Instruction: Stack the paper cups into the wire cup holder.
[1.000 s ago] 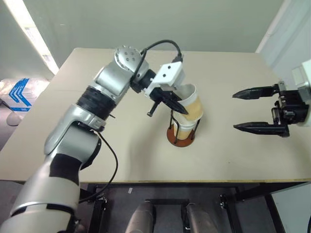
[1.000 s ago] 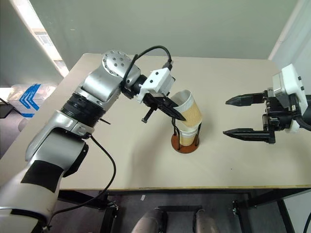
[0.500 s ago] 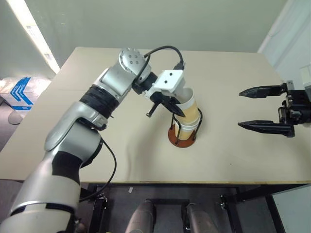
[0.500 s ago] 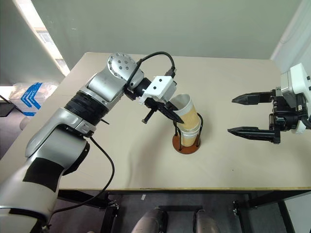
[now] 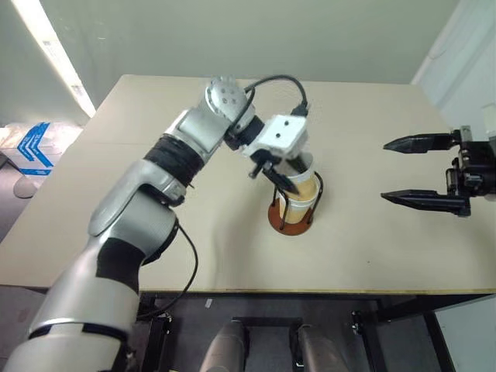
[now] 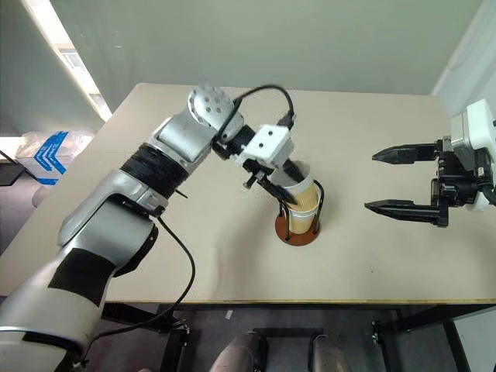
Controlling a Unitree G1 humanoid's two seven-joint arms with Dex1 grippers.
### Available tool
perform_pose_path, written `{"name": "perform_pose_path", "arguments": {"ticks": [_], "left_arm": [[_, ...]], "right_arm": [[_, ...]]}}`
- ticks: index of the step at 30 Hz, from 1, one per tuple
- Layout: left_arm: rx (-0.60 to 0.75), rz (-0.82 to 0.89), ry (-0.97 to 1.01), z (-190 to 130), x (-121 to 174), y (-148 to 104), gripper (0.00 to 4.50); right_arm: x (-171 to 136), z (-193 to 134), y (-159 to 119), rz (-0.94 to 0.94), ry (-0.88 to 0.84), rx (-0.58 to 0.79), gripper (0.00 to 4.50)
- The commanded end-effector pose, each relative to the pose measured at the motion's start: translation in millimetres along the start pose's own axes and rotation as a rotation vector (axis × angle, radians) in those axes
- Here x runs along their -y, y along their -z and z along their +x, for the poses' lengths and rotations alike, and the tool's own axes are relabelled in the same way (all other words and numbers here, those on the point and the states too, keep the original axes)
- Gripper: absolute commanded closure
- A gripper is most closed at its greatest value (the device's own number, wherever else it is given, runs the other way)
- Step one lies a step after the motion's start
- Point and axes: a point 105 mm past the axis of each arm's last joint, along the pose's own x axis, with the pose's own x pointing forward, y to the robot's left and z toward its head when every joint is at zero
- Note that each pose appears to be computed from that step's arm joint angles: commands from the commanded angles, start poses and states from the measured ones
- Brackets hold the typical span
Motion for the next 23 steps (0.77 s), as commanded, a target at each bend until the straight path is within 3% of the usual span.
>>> {"name": "perform_pose_path", "arguments": {"ticks": [1,4,11,18,23], "left_arm": [[0.101,0.001,-0.075,-21.4,-14.0,-25.2,1.1],[0.187,-0.034,-0.12,-36.2,-15.5,-36.1,0.07],[0.342,-0.193,-0.345,-79.9,-1.2,-23.5,0.03],[0.372,-0.472,-0.822,-113.5,27.4,37.7,0.03],[0.281,-0.618,-1.158,-132.1,59.8,82.4,0.03]], "right_arm": [[3.3,-4.6,-5.4,-0.034,0.037,-0.002,0.0],[5.8,-4.8,-2.2,-0.01,0.054,-0.014,0.0],[19.7,5.3,3.4,0.065,0.146,0.004,0.0],[47.8,7.3,48.6,0.22,0.353,-0.057,0.0],[76.8,6.1,84.2,0.264,0.532,-0.068,0.0]]}}
